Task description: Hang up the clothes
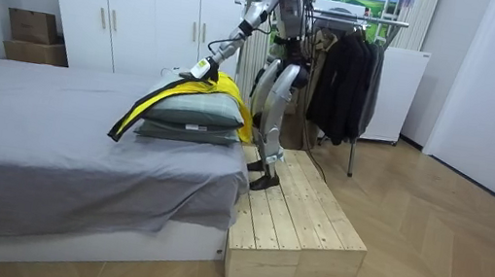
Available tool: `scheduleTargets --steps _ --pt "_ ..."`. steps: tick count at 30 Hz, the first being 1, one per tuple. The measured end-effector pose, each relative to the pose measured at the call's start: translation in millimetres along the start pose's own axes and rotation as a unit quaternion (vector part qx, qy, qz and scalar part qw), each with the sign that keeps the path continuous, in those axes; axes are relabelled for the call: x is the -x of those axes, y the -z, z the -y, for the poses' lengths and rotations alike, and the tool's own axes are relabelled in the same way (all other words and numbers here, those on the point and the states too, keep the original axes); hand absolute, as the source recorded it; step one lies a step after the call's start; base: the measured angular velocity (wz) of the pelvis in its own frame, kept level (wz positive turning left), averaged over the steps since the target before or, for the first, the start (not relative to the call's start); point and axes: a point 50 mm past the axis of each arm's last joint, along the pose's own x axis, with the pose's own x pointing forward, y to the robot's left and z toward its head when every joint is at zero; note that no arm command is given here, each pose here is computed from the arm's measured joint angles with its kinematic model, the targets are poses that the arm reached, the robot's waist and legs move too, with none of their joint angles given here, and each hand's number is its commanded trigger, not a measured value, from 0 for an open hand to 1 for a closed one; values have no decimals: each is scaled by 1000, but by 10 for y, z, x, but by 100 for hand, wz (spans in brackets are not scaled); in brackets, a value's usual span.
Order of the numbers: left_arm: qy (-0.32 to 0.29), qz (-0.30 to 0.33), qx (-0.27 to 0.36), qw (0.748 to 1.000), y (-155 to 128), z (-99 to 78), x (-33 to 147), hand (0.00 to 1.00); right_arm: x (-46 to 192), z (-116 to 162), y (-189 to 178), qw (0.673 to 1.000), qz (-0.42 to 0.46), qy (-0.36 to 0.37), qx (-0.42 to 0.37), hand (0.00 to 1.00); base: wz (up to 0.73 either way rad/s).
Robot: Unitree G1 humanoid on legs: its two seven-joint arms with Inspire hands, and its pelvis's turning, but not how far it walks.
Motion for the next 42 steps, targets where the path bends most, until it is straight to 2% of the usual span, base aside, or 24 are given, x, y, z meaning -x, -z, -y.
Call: scheduleTargets --steps 14,22,29,36,42 --pt "12 -4 0 1000 51 63 12 100 6 15 56 1000 -11 5 8 0 -2" --pt "5 4 -27 1000 50 56 14 100 45 164 231 999 -45 29 6 0 9" --pt "-25 51 -73 996 -19 41 40 100 176 385 562 993 -79 78 -50 0 7" --pt "-71 119 -64 988 -59 137 197 100 267 523 739 984 -98 119 -84 0 8" --pt "-92 127 -58 986 -9 190 258 100 285 547 780 982 -110 128 -81 0 8"
